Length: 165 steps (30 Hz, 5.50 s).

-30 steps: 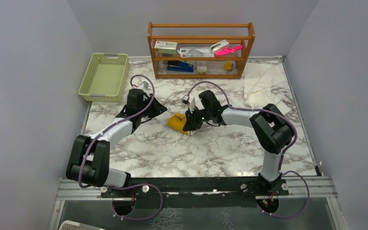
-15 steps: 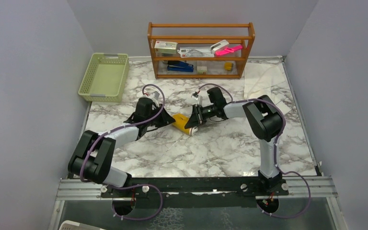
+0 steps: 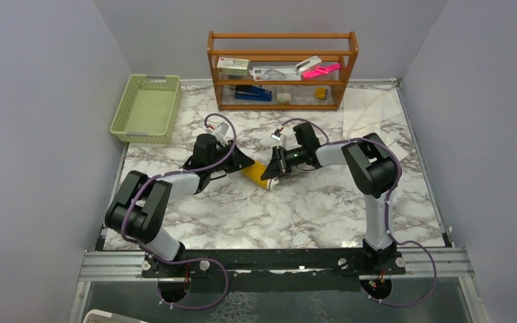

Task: Roll the towels
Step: Roll the towel at the center of the board, then pick up the towel at the center of the board, then place the towel in the bin.

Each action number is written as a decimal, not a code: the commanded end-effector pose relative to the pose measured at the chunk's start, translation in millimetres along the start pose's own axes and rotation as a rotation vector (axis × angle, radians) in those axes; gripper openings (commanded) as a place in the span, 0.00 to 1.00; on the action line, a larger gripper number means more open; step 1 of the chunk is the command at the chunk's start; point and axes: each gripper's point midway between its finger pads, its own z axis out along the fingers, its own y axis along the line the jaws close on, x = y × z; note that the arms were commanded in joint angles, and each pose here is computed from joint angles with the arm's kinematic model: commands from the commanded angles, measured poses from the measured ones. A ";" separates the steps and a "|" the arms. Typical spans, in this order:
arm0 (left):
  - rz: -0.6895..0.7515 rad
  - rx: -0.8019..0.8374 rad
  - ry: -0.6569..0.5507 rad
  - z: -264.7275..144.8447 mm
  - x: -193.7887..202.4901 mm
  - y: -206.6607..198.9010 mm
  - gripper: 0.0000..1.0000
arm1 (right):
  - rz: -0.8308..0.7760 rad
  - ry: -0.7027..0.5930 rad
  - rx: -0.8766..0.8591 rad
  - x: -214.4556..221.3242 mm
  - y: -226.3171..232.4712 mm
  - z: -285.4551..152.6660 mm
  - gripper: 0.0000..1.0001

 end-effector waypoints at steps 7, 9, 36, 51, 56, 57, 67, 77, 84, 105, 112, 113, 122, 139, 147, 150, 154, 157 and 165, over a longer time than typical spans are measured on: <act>-0.020 0.179 0.003 -14.6 -0.3 -54.9 0.17 | 0.074 0.029 0.109 12.5 -32.4 4.8 0.01; -0.024 0.139 0.022 -6.1 11.6 -40.3 0.17 | 0.068 0.029 0.116 10.9 -32.3 4.4 0.01; -0.002 -0.196 0.088 43.4 71.1 70.7 0.13 | -1.101 -0.313 0.764 -48.7 45.3 -58.5 1.00; -0.009 -0.198 0.111 45.4 74.6 72.0 0.13 | -1.104 -0.022 0.888 -18.9 -23.5 -18.2 0.84; -0.025 -0.191 0.130 53.3 71.1 67.0 0.12 | -1.056 0.039 0.901 -14.0 -34.5 -13.4 0.64; -0.028 -0.191 0.131 54.3 69.5 65.9 0.13 | -1.037 0.059 0.900 -11.4 -37.4 -11.8 0.59; -0.055 -0.217 -0.072 24.0 -56.9 39.5 0.38 | -0.820 0.039 0.663 -0.8 -17.3 6.7 0.32; -0.118 -0.219 -0.084 -19.6 -37.4 25.6 0.60 | -0.533 -0.141 0.430 -33.1 -2.9 -15.4 0.28; -0.221 -0.133 -0.062 -11.1 -13.0 -1.4 0.69 | -0.509 -0.165 0.389 -42.7 -4.5 -15.7 0.26; -0.564 -0.061 -0.045 43.2 -3.7 -15.3 0.98 | -0.564 -0.173 0.399 -38.5 3.5 -24.6 0.26; -0.636 -0.111 -0.073 52.7 7.4 5.1 0.89 | -0.581 -0.180 0.375 -37.8 12.3 -25.4 0.26; -0.638 -0.115 -0.087 52.5 6.0 6.7 0.86 | -0.583 -0.181 0.368 -37.6 13.4 -25.0 0.26; -0.630 -0.103 -0.152 51.8 -2.5 10.0 0.51 | -0.595 -0.179 0.333 -33.2 17.7 -20.0 0.26; -0.554 -0.091 -0.261 33.6 -41.9 3.7 0.00 | -0.702 -0.358 0.259 -64.7 85.4 -67.2 0.82; -0.453 -0.145 -0.434 -22.4 -130.9 6.9 0.00 | -0.703 -0.618 0.417 -88.6 100.1 -145.0 0.99; -0.399 -0.192 -0.493 -50.3 -174.6 17.5 0.00 | -0.704 -0.590 0.383 -81.6 101.4 -139.9 0.99; -0.372 -0.209 -0.520 -85.0 -230.5 42.5 0.00 | -0.695 -0.558 0.332 -70.3 99.6 -131.5 0.99; -0.377 -0.206 -0.568 -113.0 -274.0 66.7 0.00 | -0.701 -0.554 0.303 -65.3 105.8 -130.9 0.99; -0.374 -0.280 -0.604 -135.7 -358.1 131.5 0.00 | -0.697 -0.486 0.226 -51.8 112.2 -122.4 0.99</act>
